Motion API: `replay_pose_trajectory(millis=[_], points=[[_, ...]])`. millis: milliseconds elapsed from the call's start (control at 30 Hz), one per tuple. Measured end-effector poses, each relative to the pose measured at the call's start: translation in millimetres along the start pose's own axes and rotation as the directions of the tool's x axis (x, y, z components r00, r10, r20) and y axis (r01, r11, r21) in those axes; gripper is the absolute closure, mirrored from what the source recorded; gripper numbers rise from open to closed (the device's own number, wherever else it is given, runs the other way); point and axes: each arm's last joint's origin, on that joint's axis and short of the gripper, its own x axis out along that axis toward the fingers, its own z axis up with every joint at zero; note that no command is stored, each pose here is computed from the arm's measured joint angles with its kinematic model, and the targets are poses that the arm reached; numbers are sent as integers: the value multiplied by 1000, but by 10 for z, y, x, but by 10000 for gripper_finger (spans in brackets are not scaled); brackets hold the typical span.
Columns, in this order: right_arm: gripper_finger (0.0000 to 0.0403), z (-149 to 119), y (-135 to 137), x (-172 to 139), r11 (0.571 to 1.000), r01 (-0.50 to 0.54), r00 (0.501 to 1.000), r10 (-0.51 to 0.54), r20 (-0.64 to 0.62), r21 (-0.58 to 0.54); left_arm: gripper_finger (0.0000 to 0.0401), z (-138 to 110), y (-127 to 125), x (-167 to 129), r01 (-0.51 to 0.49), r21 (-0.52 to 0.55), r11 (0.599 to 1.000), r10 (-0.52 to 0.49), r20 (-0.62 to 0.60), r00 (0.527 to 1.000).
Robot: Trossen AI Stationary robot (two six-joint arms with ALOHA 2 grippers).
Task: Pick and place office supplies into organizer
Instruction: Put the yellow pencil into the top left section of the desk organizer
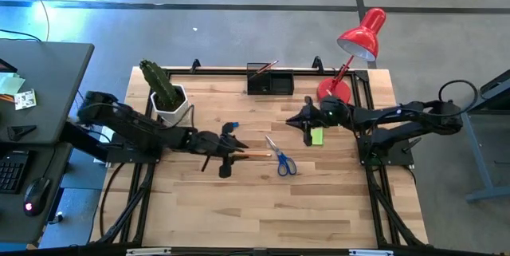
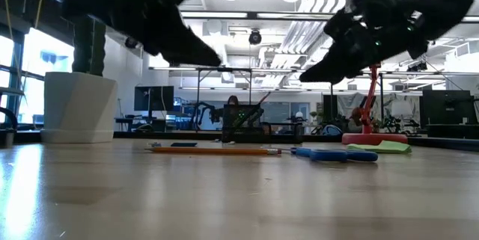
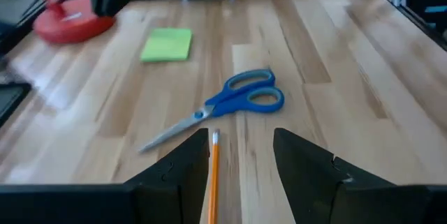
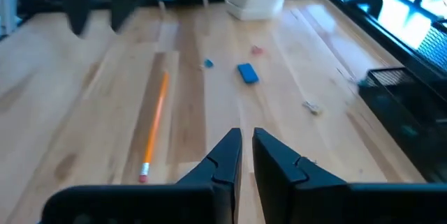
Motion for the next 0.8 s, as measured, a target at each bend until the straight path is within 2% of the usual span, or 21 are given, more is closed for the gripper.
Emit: replay_pose_trajectory(millis=[100, 200, 333, 467, 700, 800], points=[[373, -73, 43, -22, 1000, -14, 1000, 14, 28, -12, 252, -108, 81, 161, 12, -10, 1000, -12, -56, 998], [375, -119, 75, -30, 999, -22, 1000, 22, 21, -25, 252, -203, 168, 322, 27, -42, 999, -33, -170, 985], [380, -138, 114, -33, 998, -34, 999, 35, 30, -46, 252, -201, 202, 546, 69, -49, 996, -80, -272, 959], [378, -132, 131, -30, 998, -41, 998, 42, 36, -45, 252, -112, 175, 752, 104, -16, 994, -104, -302, 948], [379, -144, 212, -19, 996, -70, 997, 71, 19, -55, 252, -199, 180, 950, 110, 1, 994, -98, -443, 891], [378, -154, 236, -15, 997, -54, 998, 55, 7, -60, 252, -188, 198, 990, 99, -7, 995, -92, -447, 890]])
